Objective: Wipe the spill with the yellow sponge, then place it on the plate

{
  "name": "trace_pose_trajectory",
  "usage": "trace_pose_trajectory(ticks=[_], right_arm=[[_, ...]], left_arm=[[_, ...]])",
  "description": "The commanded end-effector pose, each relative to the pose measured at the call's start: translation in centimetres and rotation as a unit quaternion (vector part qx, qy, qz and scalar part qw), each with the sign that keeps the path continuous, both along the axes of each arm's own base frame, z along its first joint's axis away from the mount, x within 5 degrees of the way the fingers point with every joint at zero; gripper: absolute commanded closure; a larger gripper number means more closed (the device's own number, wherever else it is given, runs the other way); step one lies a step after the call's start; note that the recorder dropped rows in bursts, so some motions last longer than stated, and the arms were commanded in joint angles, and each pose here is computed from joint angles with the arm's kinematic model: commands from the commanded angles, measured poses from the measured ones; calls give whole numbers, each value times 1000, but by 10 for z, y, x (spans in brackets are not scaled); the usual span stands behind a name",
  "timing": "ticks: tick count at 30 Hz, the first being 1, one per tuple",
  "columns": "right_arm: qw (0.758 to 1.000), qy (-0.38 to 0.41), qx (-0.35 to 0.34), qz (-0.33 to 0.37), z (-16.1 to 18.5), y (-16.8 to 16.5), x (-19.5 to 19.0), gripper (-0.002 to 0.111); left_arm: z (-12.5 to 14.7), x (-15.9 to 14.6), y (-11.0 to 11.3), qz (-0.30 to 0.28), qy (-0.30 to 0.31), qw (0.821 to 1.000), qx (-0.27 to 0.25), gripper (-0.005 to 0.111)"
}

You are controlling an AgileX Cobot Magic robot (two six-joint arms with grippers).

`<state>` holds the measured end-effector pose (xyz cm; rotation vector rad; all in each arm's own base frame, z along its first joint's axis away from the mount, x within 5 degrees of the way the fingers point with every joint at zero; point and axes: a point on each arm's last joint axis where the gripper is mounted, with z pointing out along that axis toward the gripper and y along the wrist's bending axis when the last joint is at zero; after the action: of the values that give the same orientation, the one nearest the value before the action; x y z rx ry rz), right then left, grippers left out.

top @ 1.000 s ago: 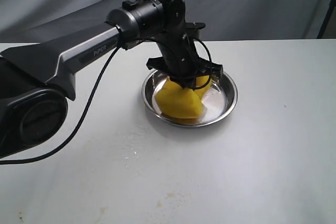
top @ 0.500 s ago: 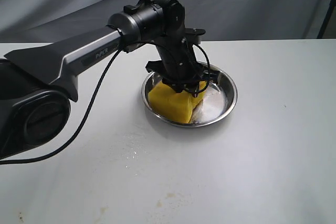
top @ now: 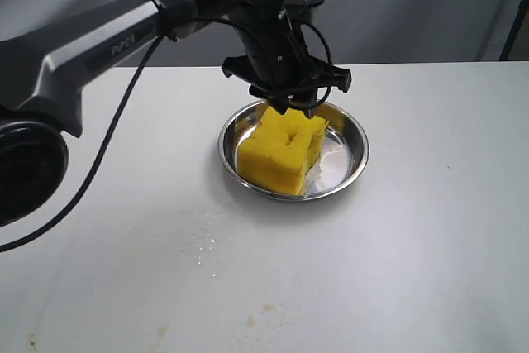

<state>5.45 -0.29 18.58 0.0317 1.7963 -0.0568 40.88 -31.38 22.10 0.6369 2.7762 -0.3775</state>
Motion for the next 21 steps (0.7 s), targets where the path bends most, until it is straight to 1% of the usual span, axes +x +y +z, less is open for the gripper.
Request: trace_pose_trajectory(ticks=[1,3,5,8,10,12,14,16,20,21], right_arm=[[1000,-9,-9,-3,1,-1,0,108],[1000,-9,-9,-3,1,-1,0,108],[1000,-9,-9,-3,1,-1,0,108],[1000,-9,-9,-3,1,-1,0,108],[1000,-9,-9,-3,1,-1,0,108],[1000,-9,-9,-3,1,-1,0,108],[1000,-9,-9,-3,1,-1,0,108],[1000,-9,-9,-3,1,-1,0,108],[1000,-9,-9,-3,1,-1,0,108],[1000,-9,-9,-3,1,-1,0,108]], left_arm=[[27,1,13,4,-50,998,31,107],[33,3,17,11,-68,997,47,106],[36,3,22,27,-67,996,47,107],[41,4,28,30,-71,996,47,107],[41,6,37,37,-64,996,50,107],[37,7,49,47,-44,997,48,107],[28,8,64,62,-18,997,53,107],[20,5,81,71,4,995,72,107],[12,-8,119,90,31,988,119,107],[14,-13,128,94,34,987,127,107]])
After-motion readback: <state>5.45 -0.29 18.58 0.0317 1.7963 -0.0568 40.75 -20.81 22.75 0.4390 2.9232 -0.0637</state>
